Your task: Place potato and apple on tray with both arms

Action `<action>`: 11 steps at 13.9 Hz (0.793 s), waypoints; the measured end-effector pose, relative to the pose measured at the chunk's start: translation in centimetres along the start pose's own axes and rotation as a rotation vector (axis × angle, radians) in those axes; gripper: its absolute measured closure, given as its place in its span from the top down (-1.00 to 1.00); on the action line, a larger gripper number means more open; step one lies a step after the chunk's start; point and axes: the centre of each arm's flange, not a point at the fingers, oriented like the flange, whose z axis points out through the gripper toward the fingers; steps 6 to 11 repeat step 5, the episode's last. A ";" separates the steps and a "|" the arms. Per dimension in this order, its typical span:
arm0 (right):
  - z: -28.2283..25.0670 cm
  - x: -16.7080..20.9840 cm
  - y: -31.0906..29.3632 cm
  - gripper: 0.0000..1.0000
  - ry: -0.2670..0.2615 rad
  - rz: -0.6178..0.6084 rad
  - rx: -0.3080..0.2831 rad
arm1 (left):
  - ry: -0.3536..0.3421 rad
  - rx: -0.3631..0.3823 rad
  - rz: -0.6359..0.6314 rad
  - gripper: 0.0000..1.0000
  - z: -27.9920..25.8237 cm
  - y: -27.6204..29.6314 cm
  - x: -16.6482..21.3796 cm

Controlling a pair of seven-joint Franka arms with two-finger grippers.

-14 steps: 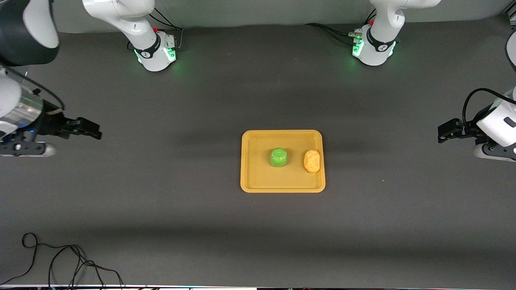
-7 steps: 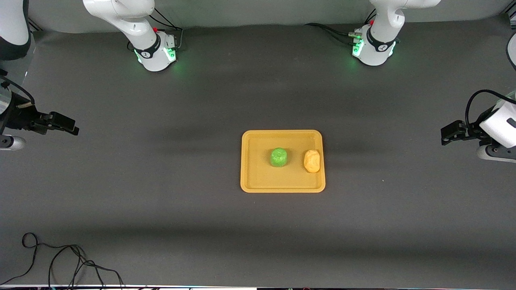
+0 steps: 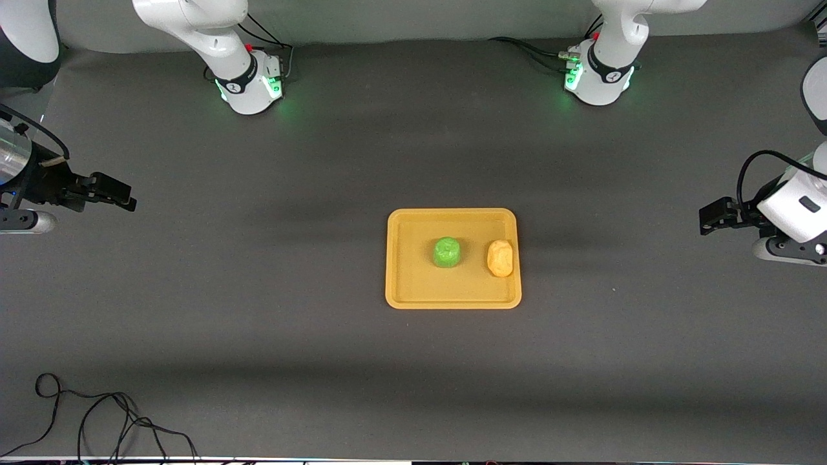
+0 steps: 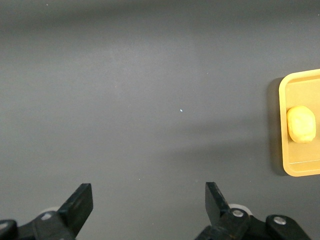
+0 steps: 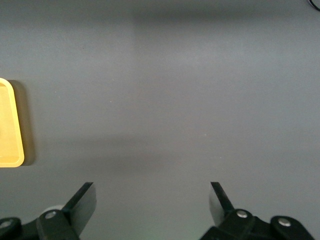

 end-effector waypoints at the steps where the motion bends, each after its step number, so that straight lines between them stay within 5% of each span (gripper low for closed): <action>1: 0.0 0.0 0.0 1.00 0.000 0.000 0.000 | 0.000 0.000 -0.011 1.00 -0.1 0.0 0.0; 11: 0.0 0.0 0.1 1.00 0.000 0.001 0.000 | 0.015 -0.003 -0.012 1.00 -0.9 0.5 -0.1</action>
